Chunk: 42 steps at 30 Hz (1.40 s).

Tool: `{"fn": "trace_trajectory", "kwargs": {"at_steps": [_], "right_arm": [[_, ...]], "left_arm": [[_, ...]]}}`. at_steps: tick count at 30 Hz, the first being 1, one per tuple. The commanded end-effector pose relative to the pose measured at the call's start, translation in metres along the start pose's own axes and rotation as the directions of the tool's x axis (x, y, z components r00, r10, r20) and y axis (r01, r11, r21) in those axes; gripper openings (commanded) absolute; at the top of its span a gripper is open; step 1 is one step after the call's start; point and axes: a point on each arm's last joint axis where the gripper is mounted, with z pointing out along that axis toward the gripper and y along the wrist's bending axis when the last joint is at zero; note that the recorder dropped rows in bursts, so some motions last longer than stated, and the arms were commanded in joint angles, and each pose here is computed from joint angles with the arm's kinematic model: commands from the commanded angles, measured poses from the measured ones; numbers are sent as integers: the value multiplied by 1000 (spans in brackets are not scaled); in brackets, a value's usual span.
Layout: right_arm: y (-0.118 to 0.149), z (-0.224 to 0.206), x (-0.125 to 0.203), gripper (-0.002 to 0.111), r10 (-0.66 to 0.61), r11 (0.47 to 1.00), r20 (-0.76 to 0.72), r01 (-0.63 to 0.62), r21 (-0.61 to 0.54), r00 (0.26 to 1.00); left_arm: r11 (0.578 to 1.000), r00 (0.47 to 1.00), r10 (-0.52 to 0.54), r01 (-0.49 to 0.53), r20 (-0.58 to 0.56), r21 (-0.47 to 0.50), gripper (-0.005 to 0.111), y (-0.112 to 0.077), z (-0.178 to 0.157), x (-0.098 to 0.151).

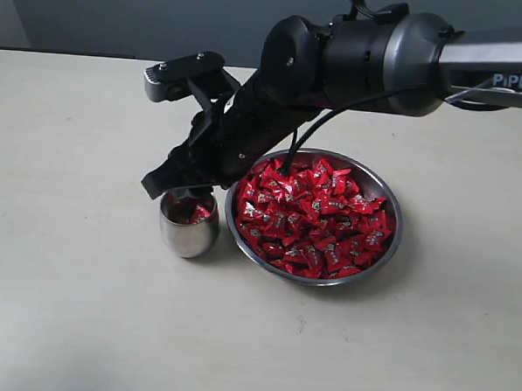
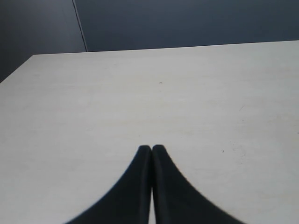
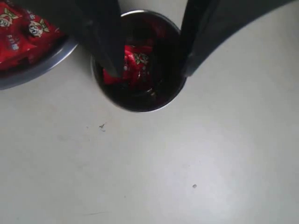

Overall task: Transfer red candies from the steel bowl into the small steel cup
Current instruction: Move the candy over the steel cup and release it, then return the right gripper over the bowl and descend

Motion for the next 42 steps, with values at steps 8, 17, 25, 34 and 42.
{"fn": "trace_trajectory", "kwargs": {"at_steps": [8, 17, 25, 34, 42], "right_arm": [[-58, -68, -15, 21, 81, 971, 167, -115, 209, 983], [-128, -115, 11, 33, 222, 915, 119, -249, 317, 968], [-149, -112, 46, 35, 310, 887, 51, -308, 345, 949], [-139, -89, 92, 35, 389, 865, 46, -382, 326, 920], [-132, -81, 102, 35, 352, 890, -23, -327, 318, 936]], "left_arm": [[1000, 1000, 2, -2, 8, 5, 0, 0, 0, 1], [1000, 1000, 2, -2, 8, 5, 0, 0, 0, 1], [1000, 1000, 2, -2, 8, 5, 0, 0, 0, 1], [1000, 1000, 2, -2, 8, 5, 0, 0, 0, 1], [1000, 1000, 2, -2, 8, 5, 0, 0, 0, 1]]}}
